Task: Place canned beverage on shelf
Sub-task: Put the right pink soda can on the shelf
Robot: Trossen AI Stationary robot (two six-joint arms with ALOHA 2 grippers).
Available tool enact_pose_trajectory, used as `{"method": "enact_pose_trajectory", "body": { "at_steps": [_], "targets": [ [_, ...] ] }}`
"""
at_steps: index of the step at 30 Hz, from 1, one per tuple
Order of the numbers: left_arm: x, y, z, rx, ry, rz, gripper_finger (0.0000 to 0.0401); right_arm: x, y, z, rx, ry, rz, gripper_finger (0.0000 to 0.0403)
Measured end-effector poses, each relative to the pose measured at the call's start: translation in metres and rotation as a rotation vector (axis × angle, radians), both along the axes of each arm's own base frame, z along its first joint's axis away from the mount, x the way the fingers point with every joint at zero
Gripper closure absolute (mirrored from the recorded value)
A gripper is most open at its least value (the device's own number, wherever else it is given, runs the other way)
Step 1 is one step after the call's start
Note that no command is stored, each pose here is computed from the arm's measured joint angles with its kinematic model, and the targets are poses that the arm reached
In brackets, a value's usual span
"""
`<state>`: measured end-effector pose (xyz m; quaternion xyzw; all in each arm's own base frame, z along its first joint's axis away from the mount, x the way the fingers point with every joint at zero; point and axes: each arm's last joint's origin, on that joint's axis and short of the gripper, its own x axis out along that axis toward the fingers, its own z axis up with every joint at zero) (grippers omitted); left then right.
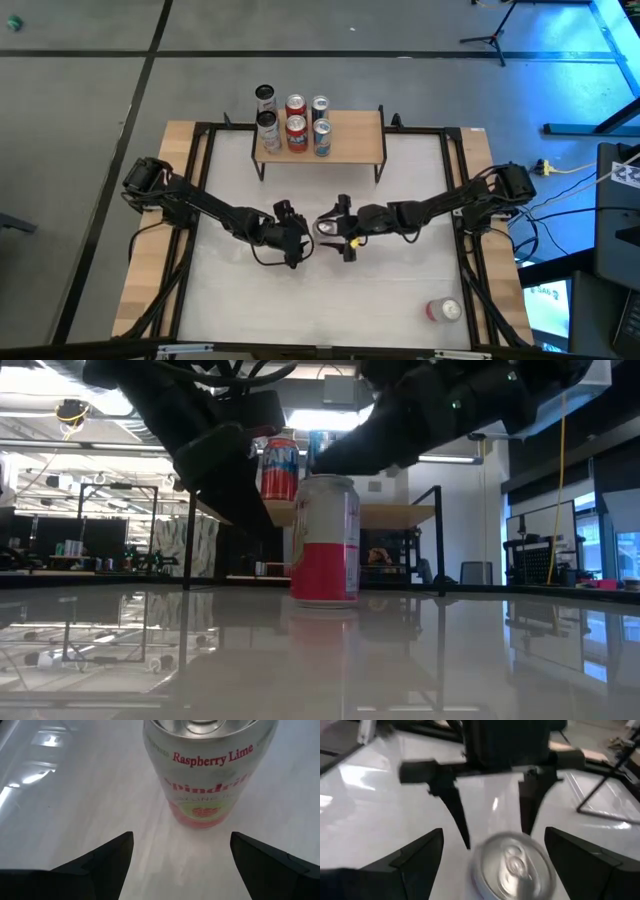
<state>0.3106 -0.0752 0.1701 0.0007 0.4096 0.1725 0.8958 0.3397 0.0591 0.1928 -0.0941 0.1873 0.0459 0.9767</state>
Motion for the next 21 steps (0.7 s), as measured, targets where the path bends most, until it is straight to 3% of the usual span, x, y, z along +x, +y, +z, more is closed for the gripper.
{"method": "enact_pose_trajectory", "body": {
  "at_steps": [9,21],
  "targets": [
    [0.001,0.0,0.001,0.009,-0.008,-0.015,0.008,-0.002,-0.007,-0.002,-0.029,0.042,-0.091,0.0061],
    [-0.006,0.004,-0.001,0.102,0.043,0.048,0.008,-0.037,0.002,0.02,-0.177,0.182,-0.149,0.0061]
  ]
}}
